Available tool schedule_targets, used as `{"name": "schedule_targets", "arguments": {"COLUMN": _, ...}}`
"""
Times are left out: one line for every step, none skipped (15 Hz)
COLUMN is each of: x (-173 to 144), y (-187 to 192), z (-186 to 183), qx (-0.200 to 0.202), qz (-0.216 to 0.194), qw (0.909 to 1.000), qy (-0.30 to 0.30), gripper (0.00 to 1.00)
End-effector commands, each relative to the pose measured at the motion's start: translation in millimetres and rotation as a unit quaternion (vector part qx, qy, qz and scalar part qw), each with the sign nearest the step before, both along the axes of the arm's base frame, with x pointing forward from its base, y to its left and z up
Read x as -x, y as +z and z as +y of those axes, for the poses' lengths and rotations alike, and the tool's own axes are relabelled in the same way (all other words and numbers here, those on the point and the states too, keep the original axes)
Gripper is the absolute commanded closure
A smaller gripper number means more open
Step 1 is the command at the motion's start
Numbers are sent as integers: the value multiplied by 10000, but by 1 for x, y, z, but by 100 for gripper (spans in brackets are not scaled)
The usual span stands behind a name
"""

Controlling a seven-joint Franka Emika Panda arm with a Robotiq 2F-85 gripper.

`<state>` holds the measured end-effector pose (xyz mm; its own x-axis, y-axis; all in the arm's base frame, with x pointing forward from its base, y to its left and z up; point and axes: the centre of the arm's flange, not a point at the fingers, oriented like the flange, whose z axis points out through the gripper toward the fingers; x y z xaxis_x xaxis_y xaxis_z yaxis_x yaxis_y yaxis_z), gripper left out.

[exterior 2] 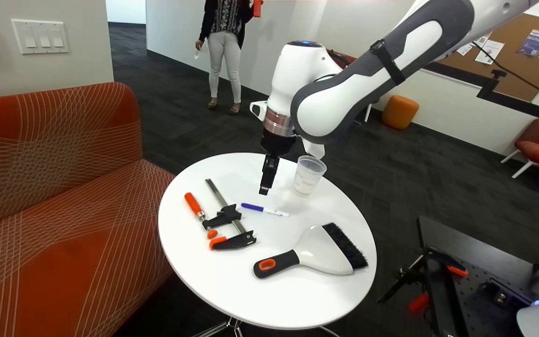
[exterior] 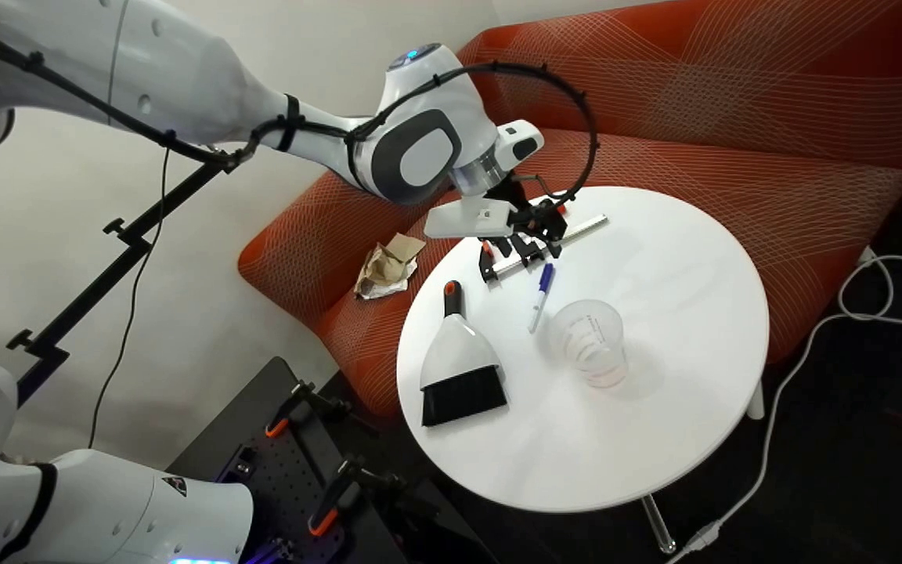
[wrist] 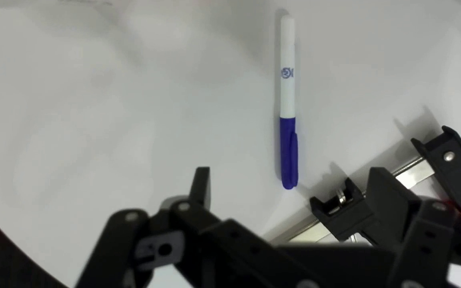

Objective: Pick the marker from the cup and put it on the table

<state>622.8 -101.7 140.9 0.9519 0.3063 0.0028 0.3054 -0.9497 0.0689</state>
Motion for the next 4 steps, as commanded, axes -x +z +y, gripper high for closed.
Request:
{"name": "schedule_targets", "arguments": {"x": -1, "y": 12, "z": 2, "qx": 65, "qz": 25, "qw": 10000, "qy": 4, "gripper": 0}}
{"name": "schedule_targets", "arguments": {"x": -1, "y": 1, "z": 0, "qx": 2, "qz": -8, "qw": 10000, "qy": 1, "gripper": 0}}
{"name": "schedule_targets", "arguments": {"x": 0, "y": 1, "z": 0, "qx": 1, "qz": -7, "qw": 10000, "qy": 0, "gripper": 0}}
{"name": "schedule_targets", "arguments": {"x": 0, "y": 0, "z": 0, "qx": 0, "qz": -1, "qw": 10000, "qy": -2, "gripper": 0}}
